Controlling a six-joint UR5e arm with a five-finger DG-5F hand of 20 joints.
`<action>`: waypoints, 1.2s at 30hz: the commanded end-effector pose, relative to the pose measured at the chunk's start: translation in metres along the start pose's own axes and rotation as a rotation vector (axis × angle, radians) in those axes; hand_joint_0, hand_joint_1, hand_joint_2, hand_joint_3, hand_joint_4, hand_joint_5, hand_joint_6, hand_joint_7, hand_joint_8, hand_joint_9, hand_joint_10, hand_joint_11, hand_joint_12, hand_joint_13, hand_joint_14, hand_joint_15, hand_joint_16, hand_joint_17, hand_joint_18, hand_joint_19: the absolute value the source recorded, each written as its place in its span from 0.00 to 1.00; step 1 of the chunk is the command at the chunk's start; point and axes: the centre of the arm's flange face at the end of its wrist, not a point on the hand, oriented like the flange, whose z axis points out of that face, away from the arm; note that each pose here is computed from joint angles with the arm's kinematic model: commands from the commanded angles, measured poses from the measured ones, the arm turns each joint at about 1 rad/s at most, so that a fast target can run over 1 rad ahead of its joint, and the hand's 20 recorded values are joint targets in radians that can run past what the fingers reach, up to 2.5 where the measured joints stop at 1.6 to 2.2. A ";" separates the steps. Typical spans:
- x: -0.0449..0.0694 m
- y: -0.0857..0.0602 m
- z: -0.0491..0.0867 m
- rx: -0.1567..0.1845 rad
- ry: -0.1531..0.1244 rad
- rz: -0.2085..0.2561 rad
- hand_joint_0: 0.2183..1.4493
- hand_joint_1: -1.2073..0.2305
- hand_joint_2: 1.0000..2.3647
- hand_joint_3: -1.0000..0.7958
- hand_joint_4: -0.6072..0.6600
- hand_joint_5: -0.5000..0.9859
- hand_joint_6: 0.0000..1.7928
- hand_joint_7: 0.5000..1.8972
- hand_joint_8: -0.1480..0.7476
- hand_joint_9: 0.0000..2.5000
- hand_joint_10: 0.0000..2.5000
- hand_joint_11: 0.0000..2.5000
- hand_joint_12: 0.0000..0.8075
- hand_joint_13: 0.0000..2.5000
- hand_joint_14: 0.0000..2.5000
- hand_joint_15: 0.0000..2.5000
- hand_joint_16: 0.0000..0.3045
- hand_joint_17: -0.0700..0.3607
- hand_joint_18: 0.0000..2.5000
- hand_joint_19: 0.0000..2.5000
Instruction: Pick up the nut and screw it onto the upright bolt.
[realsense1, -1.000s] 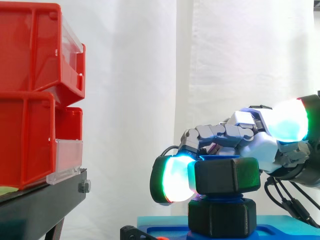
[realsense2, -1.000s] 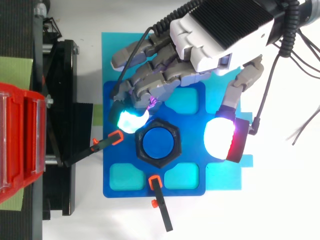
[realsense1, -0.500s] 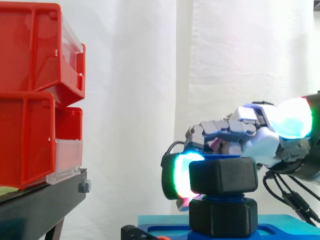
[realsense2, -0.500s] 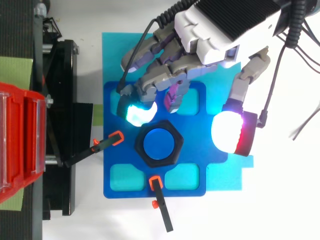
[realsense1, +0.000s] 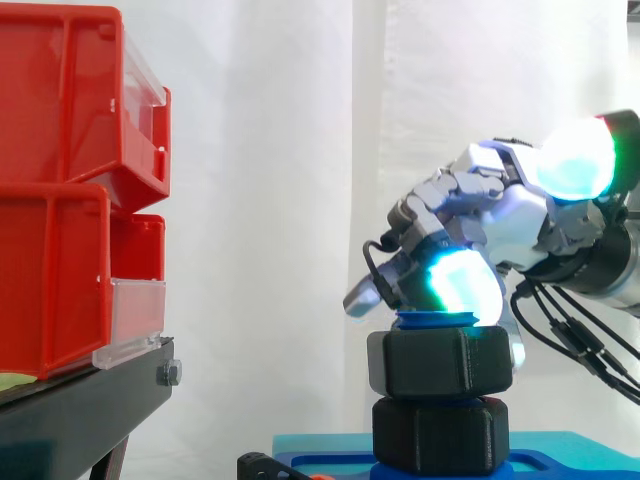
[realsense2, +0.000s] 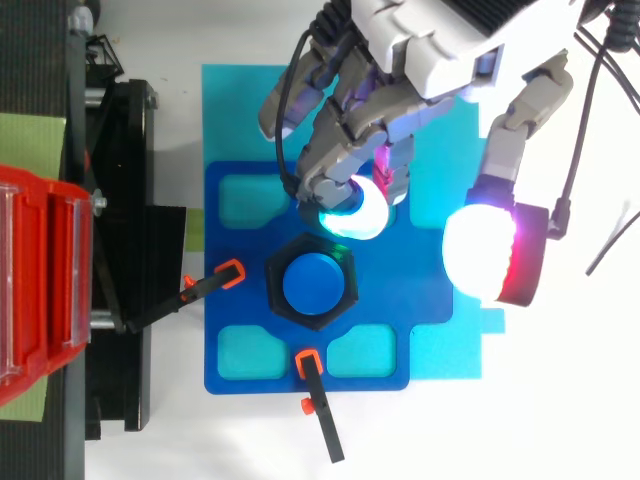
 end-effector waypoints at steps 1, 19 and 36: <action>-0.007 0.002 0.003 -0.007 -0.003 -0.007 0.21 0.71 0.00 0.28 0.62 0.37 0.28 0.61 0.46 0.58 0.00 0.02 0.24 0.38 0.00 0.00 0.04 0.23 0.24 0.00; -0.002 0.010 0.034 -0.134 -0.091 -0.056 0.18 0.69 0.00 0.28 0.64 0.24 0.28 0.10 0.43 0.32 0.00 0.00 0.34 0.20 0.00 0.00 0.09 0.31 0.09 0.00; 0.049 -0.012 0.038 -0.088 -0.145 0.003 0.16 0.73 0.00 0.28 0.57 0.19 0.28 0.04 0.36 0.06 0.00 0.00 0.38 0.00 0.00 0.00 0.13 0.36 0.00 0.00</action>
